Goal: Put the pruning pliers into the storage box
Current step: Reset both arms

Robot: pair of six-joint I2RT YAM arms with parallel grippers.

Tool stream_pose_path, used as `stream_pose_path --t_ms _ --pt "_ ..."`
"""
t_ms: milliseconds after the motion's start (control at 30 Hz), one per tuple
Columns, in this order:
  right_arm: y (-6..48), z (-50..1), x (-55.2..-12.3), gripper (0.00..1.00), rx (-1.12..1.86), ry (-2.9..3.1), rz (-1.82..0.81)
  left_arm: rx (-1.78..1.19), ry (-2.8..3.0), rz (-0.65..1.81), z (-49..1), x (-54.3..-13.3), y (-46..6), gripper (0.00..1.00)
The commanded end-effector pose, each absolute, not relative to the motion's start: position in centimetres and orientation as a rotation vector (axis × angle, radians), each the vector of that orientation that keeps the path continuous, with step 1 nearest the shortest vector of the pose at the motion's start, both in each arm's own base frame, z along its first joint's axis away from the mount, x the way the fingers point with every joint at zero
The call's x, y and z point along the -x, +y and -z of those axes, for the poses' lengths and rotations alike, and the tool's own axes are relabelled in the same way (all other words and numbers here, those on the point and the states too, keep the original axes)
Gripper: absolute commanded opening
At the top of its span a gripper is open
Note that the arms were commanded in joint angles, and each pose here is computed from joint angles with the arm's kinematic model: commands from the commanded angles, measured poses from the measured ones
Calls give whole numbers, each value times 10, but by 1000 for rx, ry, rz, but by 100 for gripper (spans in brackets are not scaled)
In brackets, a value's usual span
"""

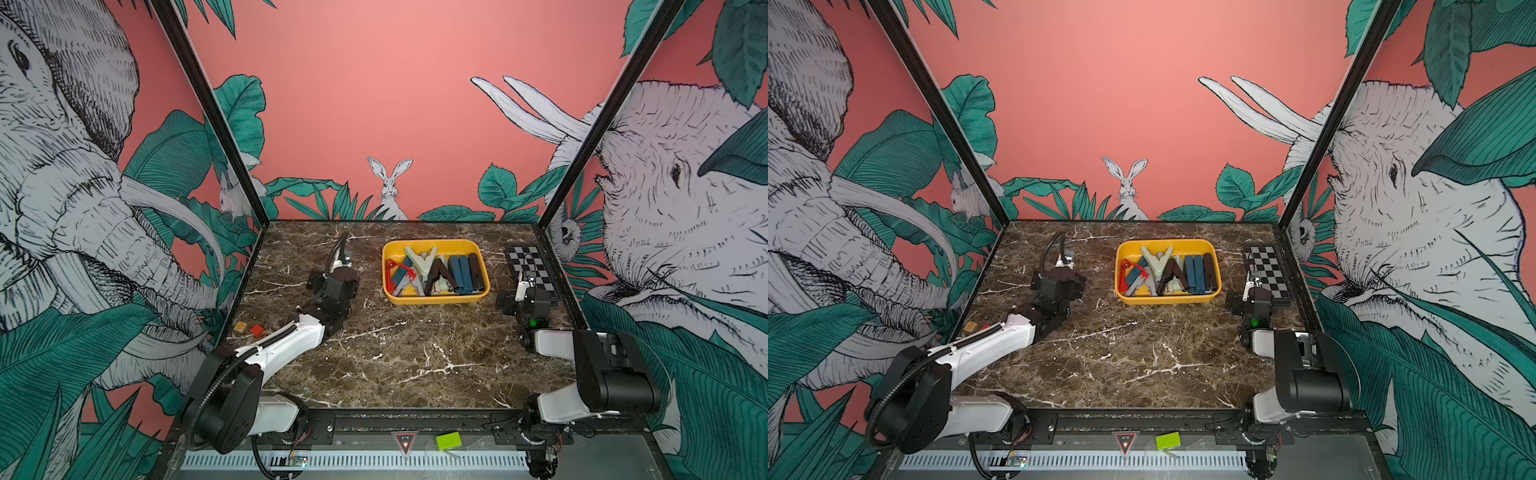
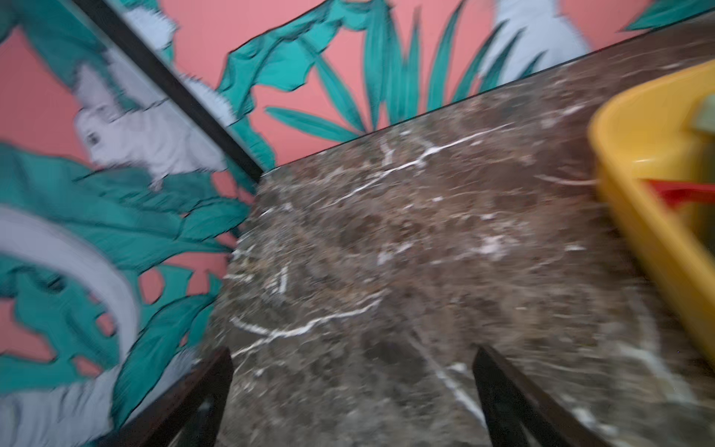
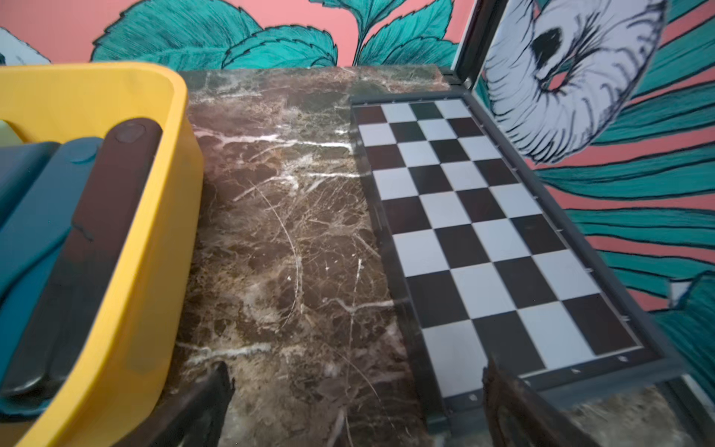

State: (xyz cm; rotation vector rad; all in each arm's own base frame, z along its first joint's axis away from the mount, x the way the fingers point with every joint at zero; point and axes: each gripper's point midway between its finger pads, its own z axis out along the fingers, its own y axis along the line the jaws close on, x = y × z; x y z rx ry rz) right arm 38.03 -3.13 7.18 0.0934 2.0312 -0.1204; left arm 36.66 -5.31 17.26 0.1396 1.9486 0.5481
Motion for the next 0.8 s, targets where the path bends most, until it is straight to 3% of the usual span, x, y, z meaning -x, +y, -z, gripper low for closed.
stream_pose_path --t_ms 0,200,333,500,767 --pt "-28 -95 -391 98 -69 1924 96 -38 1885 -670 -166 -350 -7 99" --pt "-13 -92 -396 98 16 1939 76 43 1884 -714 -134 -345 35 99" --pt "-13 -91 -396 98 20 1945 87 27 1847 -522 -132 -364 32 99" --pt "-13 -91 -396 99 19 1947 92 -12 1947 -454 -122 -385 32 97" --pt "-13 -91 -396 98 22 1948 96 -12 1908 -346 -124 -372 27 97"
